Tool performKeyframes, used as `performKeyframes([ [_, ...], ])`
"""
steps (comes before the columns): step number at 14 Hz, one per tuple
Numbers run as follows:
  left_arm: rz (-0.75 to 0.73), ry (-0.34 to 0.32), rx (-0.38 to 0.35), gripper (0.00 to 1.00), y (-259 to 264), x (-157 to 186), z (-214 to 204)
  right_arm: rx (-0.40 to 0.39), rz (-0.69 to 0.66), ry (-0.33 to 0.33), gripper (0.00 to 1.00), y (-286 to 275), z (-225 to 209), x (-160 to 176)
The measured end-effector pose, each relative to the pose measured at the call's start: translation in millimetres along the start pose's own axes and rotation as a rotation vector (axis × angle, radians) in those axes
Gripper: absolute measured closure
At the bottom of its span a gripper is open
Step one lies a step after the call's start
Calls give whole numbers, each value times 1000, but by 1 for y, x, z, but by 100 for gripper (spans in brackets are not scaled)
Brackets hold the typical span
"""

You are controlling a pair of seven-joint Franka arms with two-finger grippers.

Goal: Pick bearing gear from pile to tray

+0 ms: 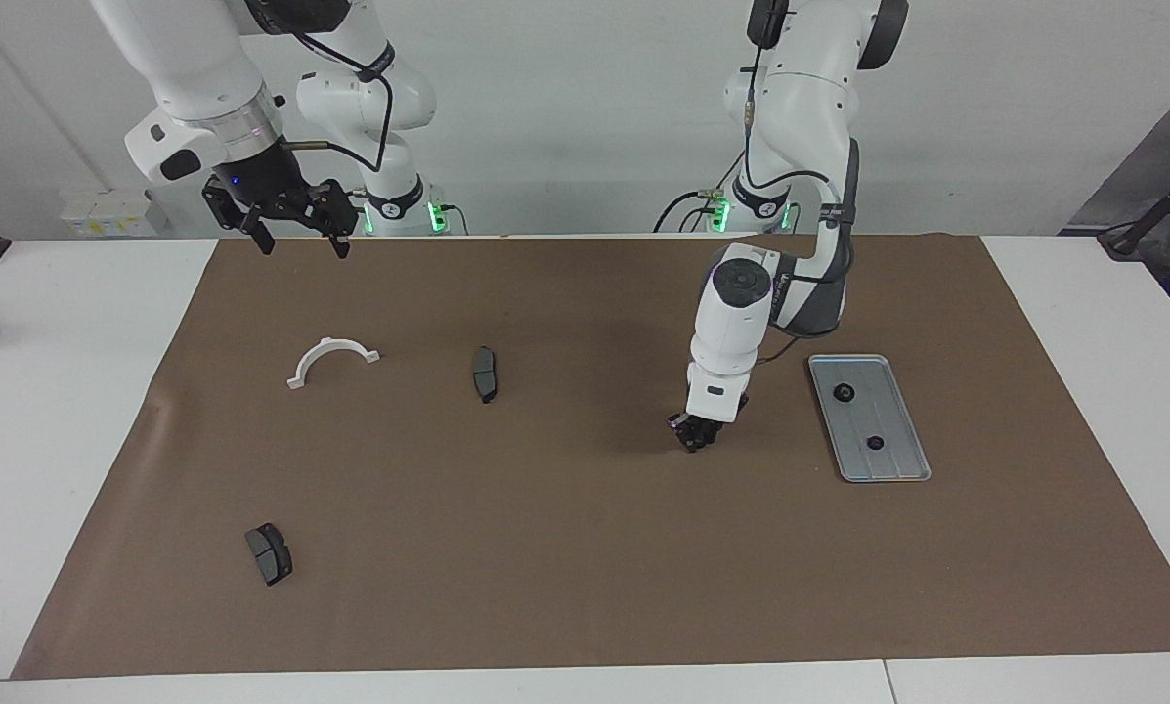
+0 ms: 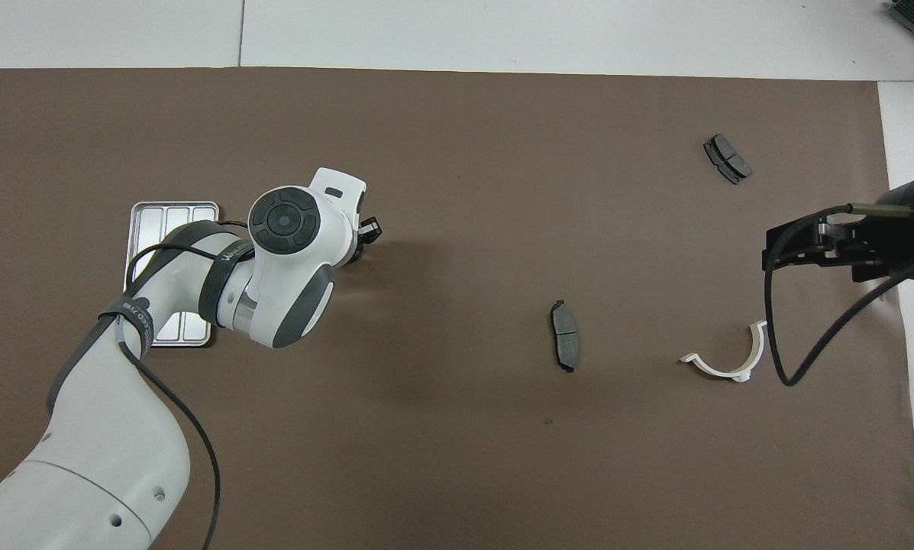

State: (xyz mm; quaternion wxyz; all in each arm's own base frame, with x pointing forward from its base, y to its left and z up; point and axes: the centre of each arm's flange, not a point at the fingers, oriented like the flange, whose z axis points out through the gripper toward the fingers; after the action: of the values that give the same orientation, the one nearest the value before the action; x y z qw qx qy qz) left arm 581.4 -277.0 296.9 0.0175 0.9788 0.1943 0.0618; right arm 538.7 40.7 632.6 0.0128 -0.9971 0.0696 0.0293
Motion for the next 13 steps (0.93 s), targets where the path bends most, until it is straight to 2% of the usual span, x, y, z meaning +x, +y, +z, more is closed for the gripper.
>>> performKeyframes([
  [3, 9, -20, 38, 65, -2, 12, -13, -2, 9, -9, 0, 5, 4, -2],
  [5, 21, -18, 53, 65, -24, 45, -47, -3, 5, -15, 0, 3, 6, -5],
  [9, 69, -42, 43, 65, -131, 117, -110, -8, -24, -23, 0, -14, 11, -14],
  [11, 124, -69, 41, 65, -192, 144, -111, -10, -27, -21, 0, -26, 14, -19],
  [13, 172, -102, 50, 65, -239, 152, -94, -14, -6, -24, 0, -36, 15, -24],
])
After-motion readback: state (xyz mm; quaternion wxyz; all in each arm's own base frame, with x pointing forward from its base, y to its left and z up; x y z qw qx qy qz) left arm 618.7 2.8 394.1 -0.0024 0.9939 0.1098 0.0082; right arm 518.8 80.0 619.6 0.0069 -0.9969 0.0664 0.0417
